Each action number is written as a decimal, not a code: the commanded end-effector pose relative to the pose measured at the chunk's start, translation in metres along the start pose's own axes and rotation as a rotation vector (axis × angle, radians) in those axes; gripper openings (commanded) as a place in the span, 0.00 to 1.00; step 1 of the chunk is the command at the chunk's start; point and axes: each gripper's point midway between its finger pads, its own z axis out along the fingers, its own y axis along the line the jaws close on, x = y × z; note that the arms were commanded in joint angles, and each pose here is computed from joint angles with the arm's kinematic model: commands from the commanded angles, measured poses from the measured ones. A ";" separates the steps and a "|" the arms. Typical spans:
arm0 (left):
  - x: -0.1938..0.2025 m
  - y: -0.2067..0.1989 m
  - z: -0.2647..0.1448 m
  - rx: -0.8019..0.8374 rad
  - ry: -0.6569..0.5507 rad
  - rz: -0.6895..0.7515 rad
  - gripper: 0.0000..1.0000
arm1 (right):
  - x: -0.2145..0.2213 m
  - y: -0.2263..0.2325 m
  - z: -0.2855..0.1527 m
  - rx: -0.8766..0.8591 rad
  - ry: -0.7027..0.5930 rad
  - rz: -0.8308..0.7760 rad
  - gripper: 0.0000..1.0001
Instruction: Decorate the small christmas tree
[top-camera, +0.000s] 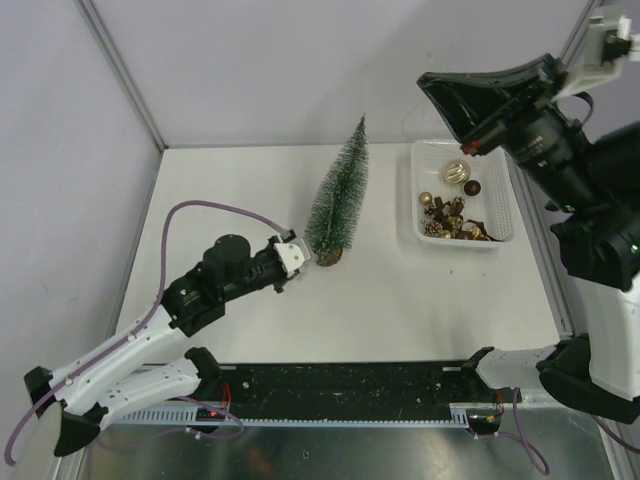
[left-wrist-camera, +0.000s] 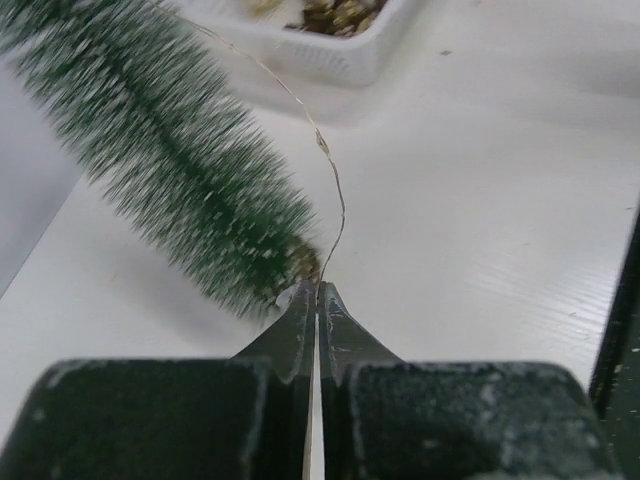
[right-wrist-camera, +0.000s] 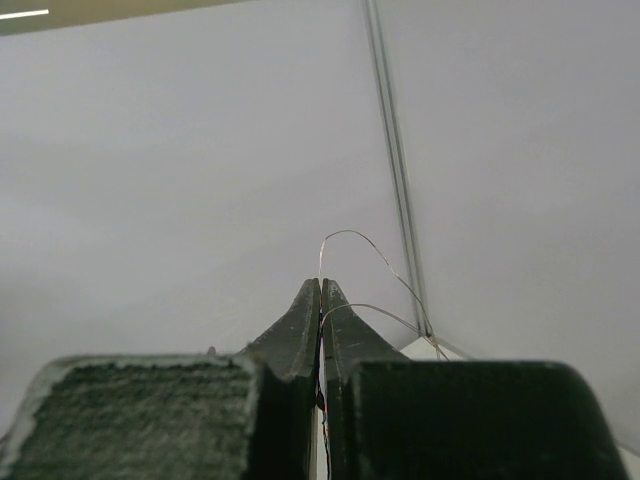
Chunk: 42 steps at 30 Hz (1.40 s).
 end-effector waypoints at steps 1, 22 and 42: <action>0.018 0.034 -0.017 -0.150 0.026 0.005 0.00 | -0.005 0.006 0.015 -0.078 -0.028 -0.021 0.00; 0.046 0.099 -0.051 -0.397 0.034 -0.010 0.00 | 0.017 -0.051 0.069 -0.322 -0.005 0.092 0.00; 0.052 0.145 -0.038 -0.447 0.071 0.016 0.00 | 0.078 -0.149 0.121 -0.256 -0.019 0.090 0.00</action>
